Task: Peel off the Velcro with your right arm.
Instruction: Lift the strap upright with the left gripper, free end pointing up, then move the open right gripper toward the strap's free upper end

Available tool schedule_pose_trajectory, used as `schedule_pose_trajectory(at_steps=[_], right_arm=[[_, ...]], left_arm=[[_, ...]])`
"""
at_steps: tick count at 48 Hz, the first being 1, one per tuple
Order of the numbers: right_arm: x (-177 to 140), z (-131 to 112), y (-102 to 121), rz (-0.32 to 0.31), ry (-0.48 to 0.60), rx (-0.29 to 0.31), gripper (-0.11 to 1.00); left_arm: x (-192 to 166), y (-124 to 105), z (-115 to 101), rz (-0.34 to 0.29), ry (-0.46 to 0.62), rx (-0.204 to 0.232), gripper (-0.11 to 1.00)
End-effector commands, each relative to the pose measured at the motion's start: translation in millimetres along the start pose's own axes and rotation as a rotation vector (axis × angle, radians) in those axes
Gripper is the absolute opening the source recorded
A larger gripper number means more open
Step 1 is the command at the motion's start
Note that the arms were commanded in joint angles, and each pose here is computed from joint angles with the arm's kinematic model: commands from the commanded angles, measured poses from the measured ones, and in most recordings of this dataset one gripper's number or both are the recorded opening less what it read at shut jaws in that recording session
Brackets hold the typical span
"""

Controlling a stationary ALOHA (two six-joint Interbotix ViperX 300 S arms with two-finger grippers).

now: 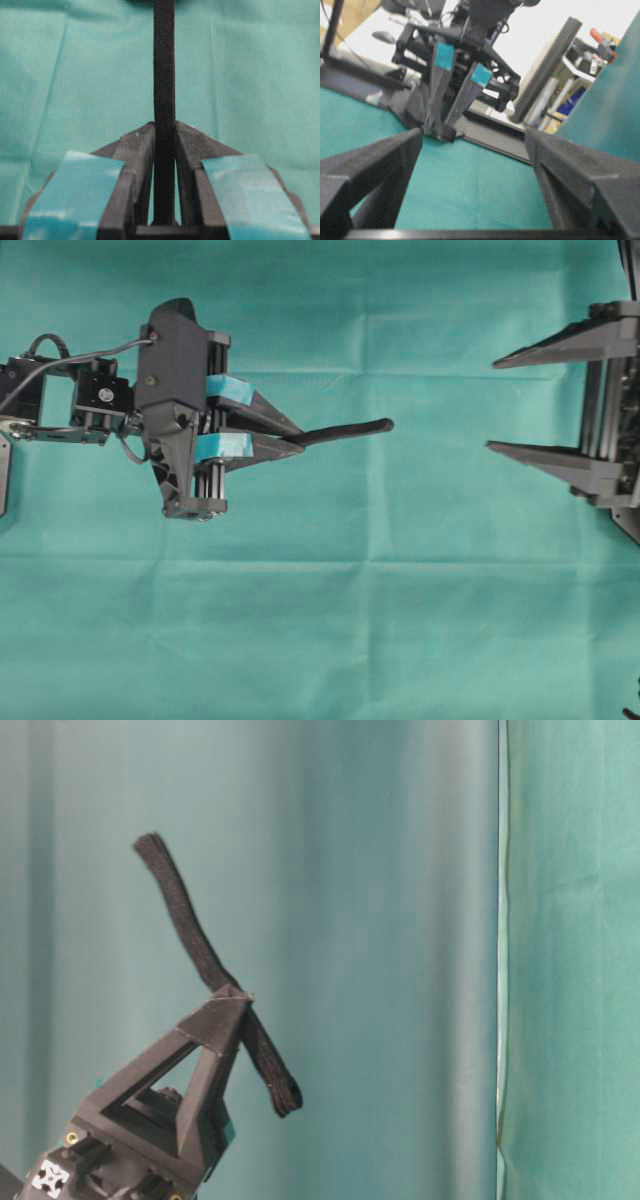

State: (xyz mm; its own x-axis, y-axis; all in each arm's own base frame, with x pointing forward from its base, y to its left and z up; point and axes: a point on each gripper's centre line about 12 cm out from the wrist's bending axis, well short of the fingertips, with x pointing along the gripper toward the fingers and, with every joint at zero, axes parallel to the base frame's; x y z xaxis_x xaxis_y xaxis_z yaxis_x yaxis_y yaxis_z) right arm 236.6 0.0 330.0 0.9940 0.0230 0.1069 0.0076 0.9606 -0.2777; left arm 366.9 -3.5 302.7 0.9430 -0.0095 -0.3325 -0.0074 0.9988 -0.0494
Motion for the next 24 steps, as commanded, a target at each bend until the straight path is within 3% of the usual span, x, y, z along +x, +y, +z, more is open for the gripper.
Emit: schedule_pose_trajectory(at_steps=[1,9,16,24], right_arm=[[9,8,-2,-0.003,-0.018,-0.025,0.69],[19,0,-1,0.004,-0.003,-0.067,0.69],[25,-6,-2,0.001,0.015,-0.102,0.69],[30,-12,-5,-0.012,0.026,-0.187,0.69]], left_arm=[[-8,0,15,-0.002,-0.074,-0.013,0.10],[-12,0,18,-0.008,-0.139,-0.077,0.10],[-15,1,19,-0.017,-0.188,-0.166,0.10],[-17,4,14,-0.025,-0.213,-0.282,0.10]])
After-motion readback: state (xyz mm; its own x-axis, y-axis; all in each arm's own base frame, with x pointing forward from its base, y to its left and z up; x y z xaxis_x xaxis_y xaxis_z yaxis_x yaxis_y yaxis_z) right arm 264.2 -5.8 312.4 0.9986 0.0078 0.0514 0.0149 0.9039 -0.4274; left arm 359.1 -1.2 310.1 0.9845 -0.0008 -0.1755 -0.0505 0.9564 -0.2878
